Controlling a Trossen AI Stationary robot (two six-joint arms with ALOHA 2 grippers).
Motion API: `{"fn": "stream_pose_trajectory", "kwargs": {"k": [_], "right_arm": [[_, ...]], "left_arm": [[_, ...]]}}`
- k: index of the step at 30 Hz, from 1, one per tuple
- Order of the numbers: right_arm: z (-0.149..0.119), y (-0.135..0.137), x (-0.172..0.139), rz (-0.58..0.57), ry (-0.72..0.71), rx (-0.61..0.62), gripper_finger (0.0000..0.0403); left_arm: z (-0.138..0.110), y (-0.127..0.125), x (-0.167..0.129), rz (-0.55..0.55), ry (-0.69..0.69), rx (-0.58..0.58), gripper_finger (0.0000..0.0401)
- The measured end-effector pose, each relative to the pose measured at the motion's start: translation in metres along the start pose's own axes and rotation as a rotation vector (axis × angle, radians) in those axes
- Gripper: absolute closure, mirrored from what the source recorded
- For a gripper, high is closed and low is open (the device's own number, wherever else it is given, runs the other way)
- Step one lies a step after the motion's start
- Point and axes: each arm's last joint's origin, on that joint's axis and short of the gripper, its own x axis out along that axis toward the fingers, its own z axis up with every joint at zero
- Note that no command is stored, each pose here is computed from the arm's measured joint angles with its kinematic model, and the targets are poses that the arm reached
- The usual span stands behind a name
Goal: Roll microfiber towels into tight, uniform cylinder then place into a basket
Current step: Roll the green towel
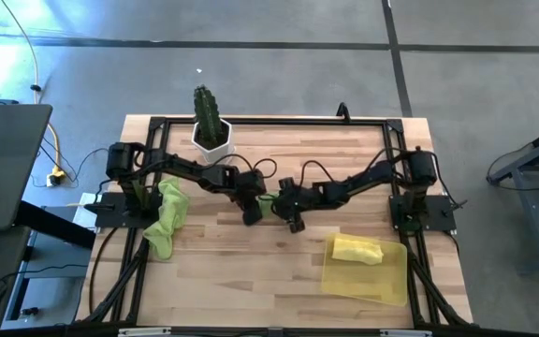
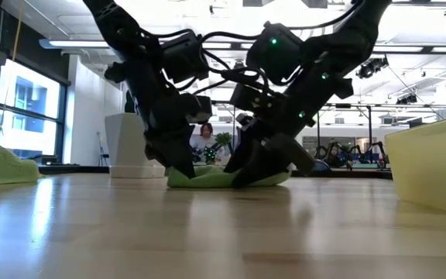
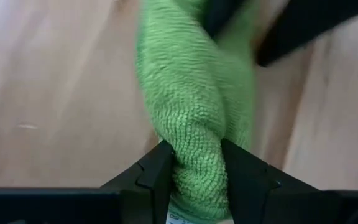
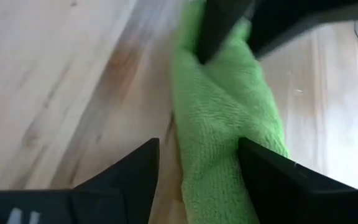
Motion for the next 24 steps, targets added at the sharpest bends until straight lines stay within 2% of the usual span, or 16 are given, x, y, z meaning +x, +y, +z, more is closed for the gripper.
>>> {"fn": "stream_pose_trajectory", "kwargs": {"k": [8, 11, 15, 24], "right_arm": [[-0.01, -0.015, 0.002, 0.003, 0.017, 0.096, 0.0193], [-0.012, -0.015, 0.004, 0.014, 0.021, 0.108, 0.0205], [-0.015, -0.014, 0.007, 0.02, 0.038, 0.127, 0.0249], [-0.018, -0.014, 0.009, 0.023, 0.053, 0.165, 0.0389]], "left_arm": [[-0.001, -0.003, 0.001, -0.056, 0.018, 0.034, 0.0286], [0.0, -0.003, -0.002, -0.059, 0.011, 0.037, 0.0286], [0.001, -0.005, -0.009, -0.068, -0.005, 0.043, 0.0286], [0.003, -0.008, -0.026, -0.071, -0.047, 0.052, 0.0286]]}}
